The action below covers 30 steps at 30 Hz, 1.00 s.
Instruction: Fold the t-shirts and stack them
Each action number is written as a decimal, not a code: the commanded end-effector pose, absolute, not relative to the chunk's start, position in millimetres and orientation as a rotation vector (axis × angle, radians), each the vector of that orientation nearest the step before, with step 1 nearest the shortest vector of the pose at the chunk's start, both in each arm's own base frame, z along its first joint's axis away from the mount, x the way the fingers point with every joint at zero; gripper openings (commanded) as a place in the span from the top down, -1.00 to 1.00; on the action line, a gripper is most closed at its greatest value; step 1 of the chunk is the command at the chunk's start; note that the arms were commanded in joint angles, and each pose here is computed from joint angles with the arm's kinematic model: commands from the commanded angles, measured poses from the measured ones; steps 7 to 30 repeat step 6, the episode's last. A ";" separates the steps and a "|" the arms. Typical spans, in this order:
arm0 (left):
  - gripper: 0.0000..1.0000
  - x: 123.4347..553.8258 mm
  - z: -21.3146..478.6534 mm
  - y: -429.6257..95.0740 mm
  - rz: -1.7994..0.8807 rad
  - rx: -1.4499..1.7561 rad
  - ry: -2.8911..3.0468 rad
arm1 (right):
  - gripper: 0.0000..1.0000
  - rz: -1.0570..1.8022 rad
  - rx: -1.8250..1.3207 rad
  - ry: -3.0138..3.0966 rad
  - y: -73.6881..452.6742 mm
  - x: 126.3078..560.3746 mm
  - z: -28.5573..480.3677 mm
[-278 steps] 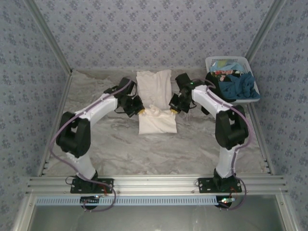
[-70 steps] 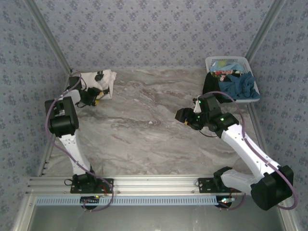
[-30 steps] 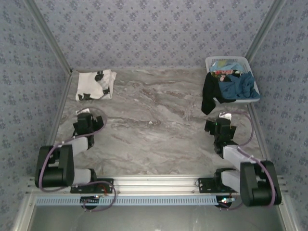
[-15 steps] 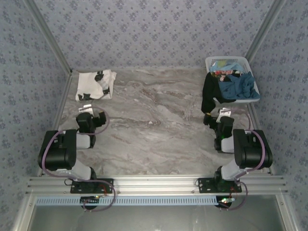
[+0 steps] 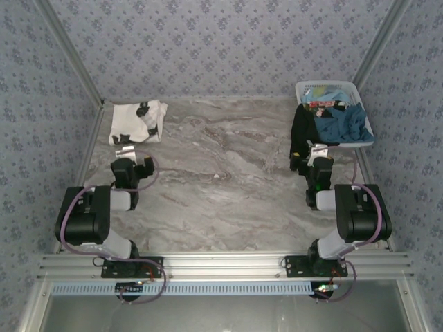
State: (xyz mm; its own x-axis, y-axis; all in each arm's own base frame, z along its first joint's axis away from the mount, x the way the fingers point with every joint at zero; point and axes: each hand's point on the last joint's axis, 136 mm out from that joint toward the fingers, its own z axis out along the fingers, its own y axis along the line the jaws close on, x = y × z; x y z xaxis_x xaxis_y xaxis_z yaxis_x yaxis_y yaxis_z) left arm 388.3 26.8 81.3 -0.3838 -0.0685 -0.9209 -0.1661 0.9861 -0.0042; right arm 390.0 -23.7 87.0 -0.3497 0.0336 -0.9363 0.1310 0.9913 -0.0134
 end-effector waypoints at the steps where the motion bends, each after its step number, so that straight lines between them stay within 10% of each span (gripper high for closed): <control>1: -0.96 394.6 90.8 27.2 0.120 -0.152 1.942 | -1.00 -0.160 0.096 1.913 -22.9 386.7 87.9; 30: -0.96 394.4 90.0 27.4 0.119 -0.154 1.944 | -1.00 -0.133 0.070 1.935 -19.1 388.1 84.9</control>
